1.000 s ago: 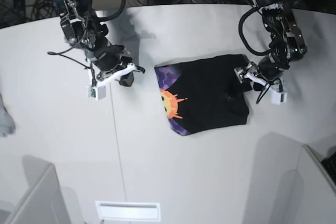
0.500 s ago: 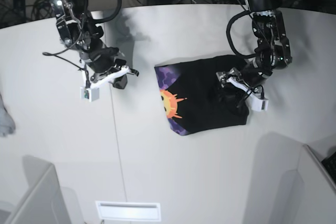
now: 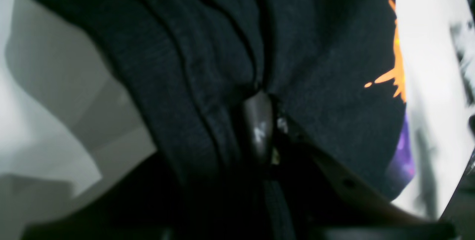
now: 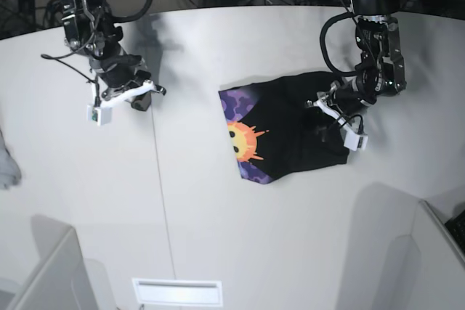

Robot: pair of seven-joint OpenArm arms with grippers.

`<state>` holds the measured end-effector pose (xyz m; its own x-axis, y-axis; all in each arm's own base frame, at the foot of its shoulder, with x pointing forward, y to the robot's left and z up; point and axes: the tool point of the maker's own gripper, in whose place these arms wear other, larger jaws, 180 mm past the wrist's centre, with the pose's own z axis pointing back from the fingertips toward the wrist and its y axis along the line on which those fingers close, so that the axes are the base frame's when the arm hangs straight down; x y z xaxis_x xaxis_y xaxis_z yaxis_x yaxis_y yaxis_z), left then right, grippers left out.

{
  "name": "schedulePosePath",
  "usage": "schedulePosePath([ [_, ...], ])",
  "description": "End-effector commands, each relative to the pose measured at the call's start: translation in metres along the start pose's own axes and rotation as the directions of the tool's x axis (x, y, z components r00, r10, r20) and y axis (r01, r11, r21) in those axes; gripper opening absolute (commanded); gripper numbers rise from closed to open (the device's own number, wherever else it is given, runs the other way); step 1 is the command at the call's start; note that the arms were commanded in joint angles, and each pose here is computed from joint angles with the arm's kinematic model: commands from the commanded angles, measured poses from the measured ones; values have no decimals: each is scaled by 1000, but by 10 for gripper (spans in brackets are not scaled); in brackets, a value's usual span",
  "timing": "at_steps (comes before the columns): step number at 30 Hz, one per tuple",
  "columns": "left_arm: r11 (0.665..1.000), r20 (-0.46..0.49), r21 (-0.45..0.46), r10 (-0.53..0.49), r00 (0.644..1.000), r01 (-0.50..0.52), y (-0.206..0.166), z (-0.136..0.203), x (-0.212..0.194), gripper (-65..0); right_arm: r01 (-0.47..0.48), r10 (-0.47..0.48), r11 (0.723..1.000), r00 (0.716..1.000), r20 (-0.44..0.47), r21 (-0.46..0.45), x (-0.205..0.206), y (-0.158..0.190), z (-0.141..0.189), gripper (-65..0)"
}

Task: Fold the T-shirt properly
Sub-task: 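Grasp the folded bundle's edge with the left gripper, then flip the bundle over with the left gripper, exposing the sun print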

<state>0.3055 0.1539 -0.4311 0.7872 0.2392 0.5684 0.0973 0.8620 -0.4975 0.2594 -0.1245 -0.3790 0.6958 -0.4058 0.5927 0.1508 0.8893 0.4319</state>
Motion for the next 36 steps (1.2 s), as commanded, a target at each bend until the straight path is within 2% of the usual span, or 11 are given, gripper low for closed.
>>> schedulePosePath([
  [1,999,-71,38,-34,997,37,8,2,-10,-650,-16,15,1000,999,37,23,10,3,4,-650],
  [6,991,-140,41,-122,983,129,13,5,-16,-650,-6,6,1000,1000,24,-6,1,-14,12,-650],
  [12,963,-227,23,-256,940,268,16,3,-12,-650,1,-1,1000,1000,-5,-28,-13,-23,16,-650],
  [16,927,-289,-17,-364,885,375,9,-1,-15,-650,4,-5,999,1000,-21,-38,-20,-26,19,-650],
  [19,880,-341,-67,-463,818,471,0,-6,-18,-650,5,-7,999,999,-34,-50,-26,-30,21,-650],
  [23,773,-420,-109,-606,675,626,-2,-13,-31,-650,43,-45,992,999,-10,-116,-22,-56,30,-650],
  [27,636,-480,-125,-711,515,762,6,-17,-39,-650,84,-83,981,996,13,-176,-22,-78,41,-650],
  [32,459,-442,-160,-825,353,874,-24,-33,-28,-650,139,-133,961,990,41,-241,-26,-102,55,-650],
  [36,347,-336,-191,-902,271,918,-54,-43,-24,-650,192,-181,942,981,65,-276,-31,-114,64,-650],
])
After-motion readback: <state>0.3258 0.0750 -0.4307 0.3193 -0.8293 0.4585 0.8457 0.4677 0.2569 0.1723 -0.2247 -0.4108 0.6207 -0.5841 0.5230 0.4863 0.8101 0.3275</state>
